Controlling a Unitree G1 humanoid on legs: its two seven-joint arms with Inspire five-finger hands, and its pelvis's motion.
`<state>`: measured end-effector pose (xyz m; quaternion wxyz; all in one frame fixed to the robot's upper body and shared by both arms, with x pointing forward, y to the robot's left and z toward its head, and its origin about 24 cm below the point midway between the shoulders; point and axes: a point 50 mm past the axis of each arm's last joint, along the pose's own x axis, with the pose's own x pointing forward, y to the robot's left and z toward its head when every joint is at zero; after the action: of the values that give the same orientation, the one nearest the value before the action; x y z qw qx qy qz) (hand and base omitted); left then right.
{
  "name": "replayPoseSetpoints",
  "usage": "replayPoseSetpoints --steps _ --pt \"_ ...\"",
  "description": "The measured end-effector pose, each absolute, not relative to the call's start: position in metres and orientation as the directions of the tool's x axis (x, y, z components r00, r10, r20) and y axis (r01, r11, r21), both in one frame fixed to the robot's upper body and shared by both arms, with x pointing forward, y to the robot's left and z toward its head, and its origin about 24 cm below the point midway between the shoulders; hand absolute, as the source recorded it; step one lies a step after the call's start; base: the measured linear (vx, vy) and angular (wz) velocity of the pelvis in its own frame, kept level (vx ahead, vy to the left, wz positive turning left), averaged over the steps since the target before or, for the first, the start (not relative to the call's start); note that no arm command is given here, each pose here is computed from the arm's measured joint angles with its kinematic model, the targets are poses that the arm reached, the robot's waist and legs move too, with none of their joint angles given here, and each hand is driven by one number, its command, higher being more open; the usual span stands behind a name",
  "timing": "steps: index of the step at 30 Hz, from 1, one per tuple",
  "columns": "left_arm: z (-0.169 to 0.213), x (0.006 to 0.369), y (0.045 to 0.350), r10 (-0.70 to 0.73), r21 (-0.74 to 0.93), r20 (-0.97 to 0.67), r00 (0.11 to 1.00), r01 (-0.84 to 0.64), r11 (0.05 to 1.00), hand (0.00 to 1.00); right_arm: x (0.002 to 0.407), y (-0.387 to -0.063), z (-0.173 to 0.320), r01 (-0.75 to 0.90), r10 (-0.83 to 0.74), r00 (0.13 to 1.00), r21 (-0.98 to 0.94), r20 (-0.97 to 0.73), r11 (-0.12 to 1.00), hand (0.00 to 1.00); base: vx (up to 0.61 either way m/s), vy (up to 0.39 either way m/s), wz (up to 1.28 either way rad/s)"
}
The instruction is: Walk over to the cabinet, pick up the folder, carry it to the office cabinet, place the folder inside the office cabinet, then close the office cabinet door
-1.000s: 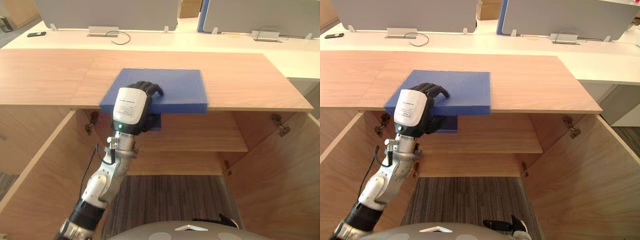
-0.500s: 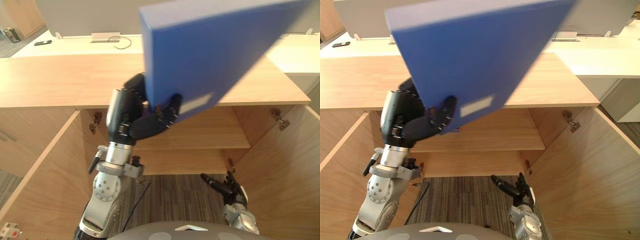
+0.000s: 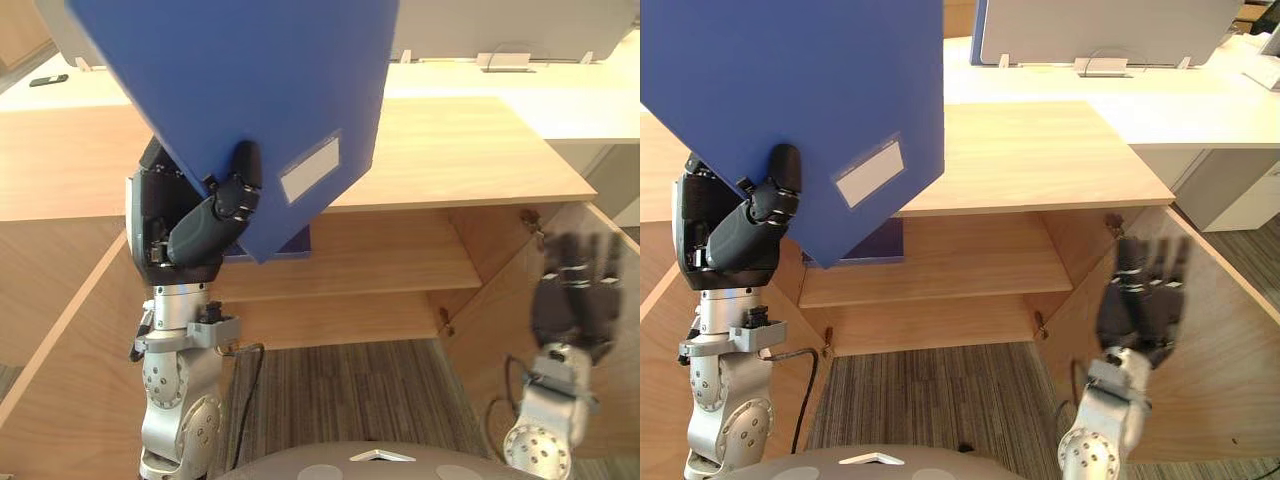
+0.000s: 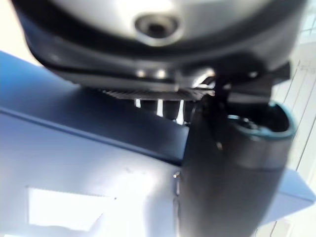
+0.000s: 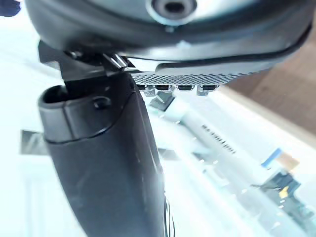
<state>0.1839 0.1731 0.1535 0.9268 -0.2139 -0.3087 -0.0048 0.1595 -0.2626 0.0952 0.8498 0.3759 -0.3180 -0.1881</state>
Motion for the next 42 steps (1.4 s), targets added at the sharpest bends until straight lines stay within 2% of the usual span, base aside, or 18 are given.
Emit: replayPoseSetpoints --steps 3,7,11,12,16,21,31,32,39,40,42 --pt "0.141 0.189 0.178 0.121 -0.432 0.532 0.838 0.145 0.890 0.00 0.163 -0.260 0.121 -0.027 -0.521 0.670 0.718 0.529 0.695 1.00 -0.03 -0.011 -0.04" --pt "0.123 0.197 0.176 0.083 -0.464 0.470 0.879 0.166 0.870 0.00 0.176 -0.250 0.135 -0.132 -0.411 0.684 0.656 0.603 0.743 1.00 -0.03 -0.016 -0.02" --pt "0.108 0.208 0.172 0.024 -0.457 0.417 0.909 0.187 0.869 0.00 0.199 -0.232 0.148 -0.247 -0.132 0.762 0.473 0.634 0.846 1.00 -0.01 -0.003 0.00" --pt "0.106 0.212 0.170 -0.004 -0.462 0.421 0.907 0.218 0.860 0.00 0.212 -0.223 0.151 -0.310 0.013 0.779 0.366 0.627 0.878 1.00 0.00 0.000 0.00" --pt "0.108 0.225 0.160 -0.109 -0.415 0.442 0.890 0.311 0.855 0.00 0.251 -0.206 0.154 -0.455 0.303 0.787 0.176 0.537 0.873 1.00 0.00 -0.003 0.01" --pt "0.105 0.234 0.151 -0.208 -0.378 0.442 0.873 0.391 0.839 0.00 0.274 -0.201 0.159 -0.516 0.421 0.779 0.093 0.465 0.852 1.00 0.00 -0.004 0.04" --pt "0.097 0.243 0.149 -0.287 -0.391 0.420 0.861 0.457 0.799 0.00 0.313 -0.197 0.170 -0.539 0.499 0.782 0.005 0.373 0.842 1.00 -0.02 -0.002 0.07" --pt "0.097 0.244 0.150 -0.284 -0.397 0.420 0.862 0.456 0.797 0.00 0.317 -0.193 0.172 -0.547 0.510 0.779 -0.003 0.366 0.837 0.00 -0.04 -0.021 0.01" --pt "0.092 0.245 0.162 -0.283 -0.455 0.401 0.871 0.458 0.764 0.00 0.331 -0.175 0.193 -0.638 0.665 0.719 -0.189 0.203 0.747 0.00 -0.04 -0.025 0.00" --pt "0.092 0.245 0.164 -0.294 -0.453 0.394 0.871 0.463 0.762 1.00 0.332 -0.175 0.196 -0.657 0.686 0.707 -0.202 0.171 0.727 0.00 0.00 0.000 0.00" --pt "0.090 0.245 0.165 -0.330 -0.444 0.374 0.867 0.480 0.757 1.00 0.329 -0.179 0.197 -0.680 0.710 0.693 -0.216 0.123 0.701 0.00 -0.02 -0.009 0.01"
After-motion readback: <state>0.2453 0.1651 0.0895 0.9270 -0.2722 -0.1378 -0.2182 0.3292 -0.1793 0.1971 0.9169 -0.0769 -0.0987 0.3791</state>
